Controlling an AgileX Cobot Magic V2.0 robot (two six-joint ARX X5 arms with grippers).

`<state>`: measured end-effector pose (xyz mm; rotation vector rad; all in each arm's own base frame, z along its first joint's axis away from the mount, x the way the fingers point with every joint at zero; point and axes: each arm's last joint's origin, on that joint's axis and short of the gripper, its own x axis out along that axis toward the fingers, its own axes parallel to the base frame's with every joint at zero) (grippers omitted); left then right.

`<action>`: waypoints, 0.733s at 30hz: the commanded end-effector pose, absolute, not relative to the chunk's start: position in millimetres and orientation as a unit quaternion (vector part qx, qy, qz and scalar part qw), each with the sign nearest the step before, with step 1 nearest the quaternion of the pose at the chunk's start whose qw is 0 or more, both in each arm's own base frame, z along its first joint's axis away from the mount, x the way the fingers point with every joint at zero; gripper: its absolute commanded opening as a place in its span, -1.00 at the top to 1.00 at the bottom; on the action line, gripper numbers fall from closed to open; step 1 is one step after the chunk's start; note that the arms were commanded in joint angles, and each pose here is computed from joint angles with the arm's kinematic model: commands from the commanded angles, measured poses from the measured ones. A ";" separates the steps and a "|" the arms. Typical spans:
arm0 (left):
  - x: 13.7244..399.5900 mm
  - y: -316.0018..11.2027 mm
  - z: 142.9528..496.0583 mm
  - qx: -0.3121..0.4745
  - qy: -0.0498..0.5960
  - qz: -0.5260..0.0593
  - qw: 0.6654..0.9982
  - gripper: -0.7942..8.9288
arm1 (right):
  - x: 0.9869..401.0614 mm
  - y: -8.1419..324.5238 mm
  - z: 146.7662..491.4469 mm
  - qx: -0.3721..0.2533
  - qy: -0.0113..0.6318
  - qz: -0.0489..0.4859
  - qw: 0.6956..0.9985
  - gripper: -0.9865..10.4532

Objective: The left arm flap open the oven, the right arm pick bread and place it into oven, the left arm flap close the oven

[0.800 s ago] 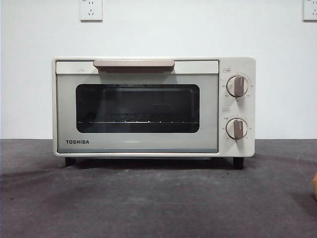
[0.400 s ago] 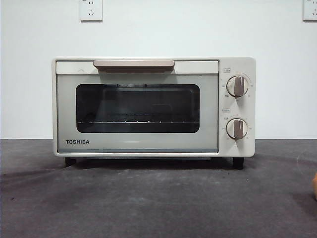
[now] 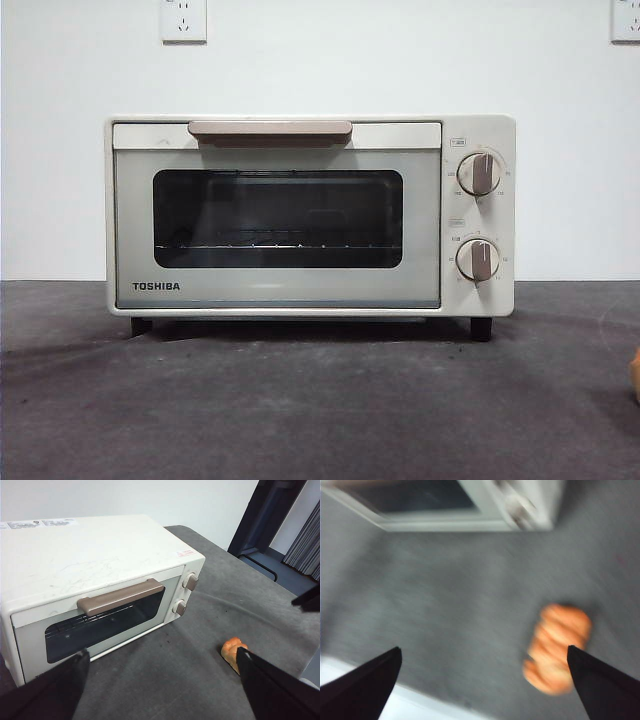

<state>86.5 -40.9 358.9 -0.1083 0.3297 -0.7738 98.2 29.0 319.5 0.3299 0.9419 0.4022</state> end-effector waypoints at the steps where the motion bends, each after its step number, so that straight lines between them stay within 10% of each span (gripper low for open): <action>1: 85.4 -41.4 365.8 -0.043 0.141 -0.382 0.913 -0.13 | 113.1 31.1 314.9 0.146 0.482 0.165 0.848 -0.13; 22: 82.7 -40.8 366.4 -0.040 0.135 -0.381 0.914 -0.13 | 180.0 62.9 197.1 0.078 0.637 0.093 0.761 -0.13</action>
